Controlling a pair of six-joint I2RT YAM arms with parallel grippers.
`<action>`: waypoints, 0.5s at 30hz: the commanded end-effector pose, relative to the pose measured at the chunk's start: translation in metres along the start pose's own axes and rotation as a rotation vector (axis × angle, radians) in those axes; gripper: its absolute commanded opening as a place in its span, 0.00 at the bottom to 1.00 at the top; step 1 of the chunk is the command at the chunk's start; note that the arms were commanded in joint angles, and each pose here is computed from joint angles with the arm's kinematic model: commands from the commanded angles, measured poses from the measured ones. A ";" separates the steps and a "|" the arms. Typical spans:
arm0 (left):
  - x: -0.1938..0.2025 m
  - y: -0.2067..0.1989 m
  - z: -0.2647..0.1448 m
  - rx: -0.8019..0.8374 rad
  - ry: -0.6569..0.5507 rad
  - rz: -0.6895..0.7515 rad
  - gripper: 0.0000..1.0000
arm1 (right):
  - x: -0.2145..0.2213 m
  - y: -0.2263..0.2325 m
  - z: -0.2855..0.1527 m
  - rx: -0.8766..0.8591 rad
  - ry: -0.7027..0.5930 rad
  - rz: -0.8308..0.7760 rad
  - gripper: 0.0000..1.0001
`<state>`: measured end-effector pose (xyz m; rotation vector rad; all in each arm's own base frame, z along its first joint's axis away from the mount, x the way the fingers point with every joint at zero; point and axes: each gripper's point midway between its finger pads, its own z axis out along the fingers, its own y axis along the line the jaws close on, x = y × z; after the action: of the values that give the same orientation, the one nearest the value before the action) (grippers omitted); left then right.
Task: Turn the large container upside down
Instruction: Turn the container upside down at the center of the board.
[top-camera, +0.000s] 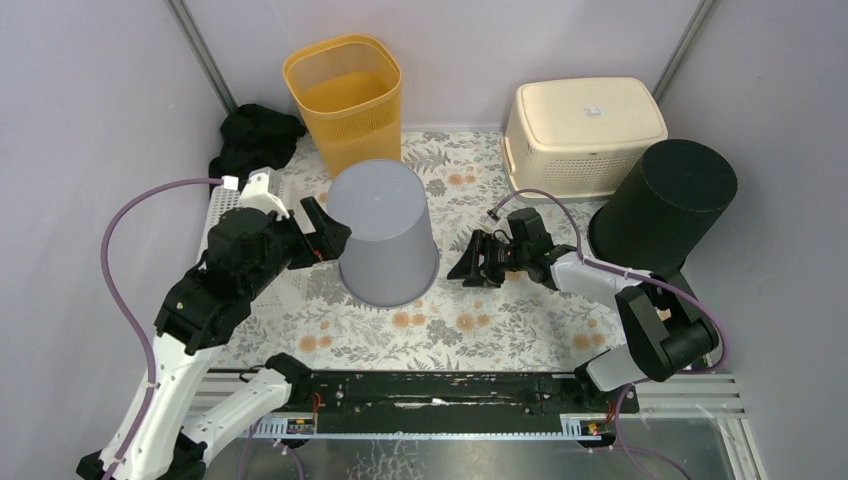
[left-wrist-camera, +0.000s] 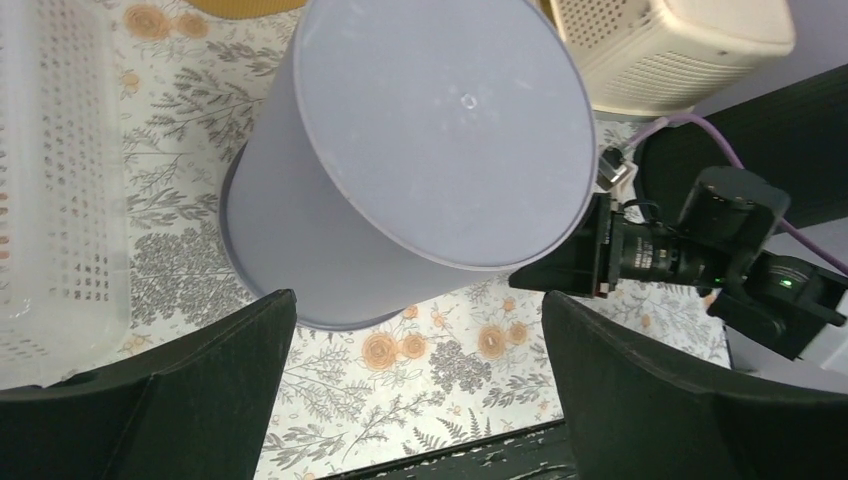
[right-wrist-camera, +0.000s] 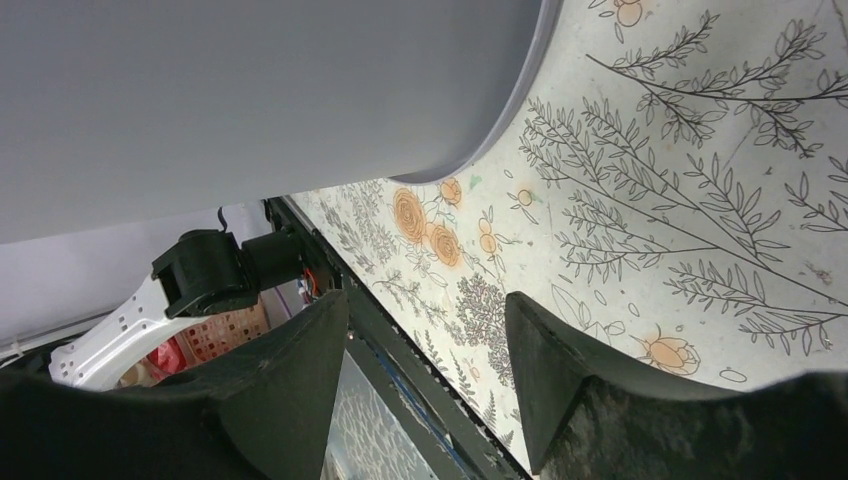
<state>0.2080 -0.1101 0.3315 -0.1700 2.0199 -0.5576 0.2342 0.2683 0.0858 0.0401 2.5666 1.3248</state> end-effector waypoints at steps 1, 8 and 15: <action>0.002 0.017 -0.002 -0.080 -0.021 -0.029 1.00 | -0.007 0.020 -0.008 -0.057 -0.008 -0.044 0.66; 0.031 0.037 0.003 -0.151 0.052 -0.047 1.00 | -0.010 0.033 -0.017 -0.075 -0.027 -0.070 0.66; 0.057 0.050 0.035 -0.196 0.102 -0.070 1.00 | -0.016 0.052 -0.033 -0.084 -0.052 -0.127 0.66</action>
<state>0.2009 -0.0956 0.2645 -0.2804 2.1732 -0.4402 0.2324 0.2684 0.1132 -0.0124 2.5189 1.3425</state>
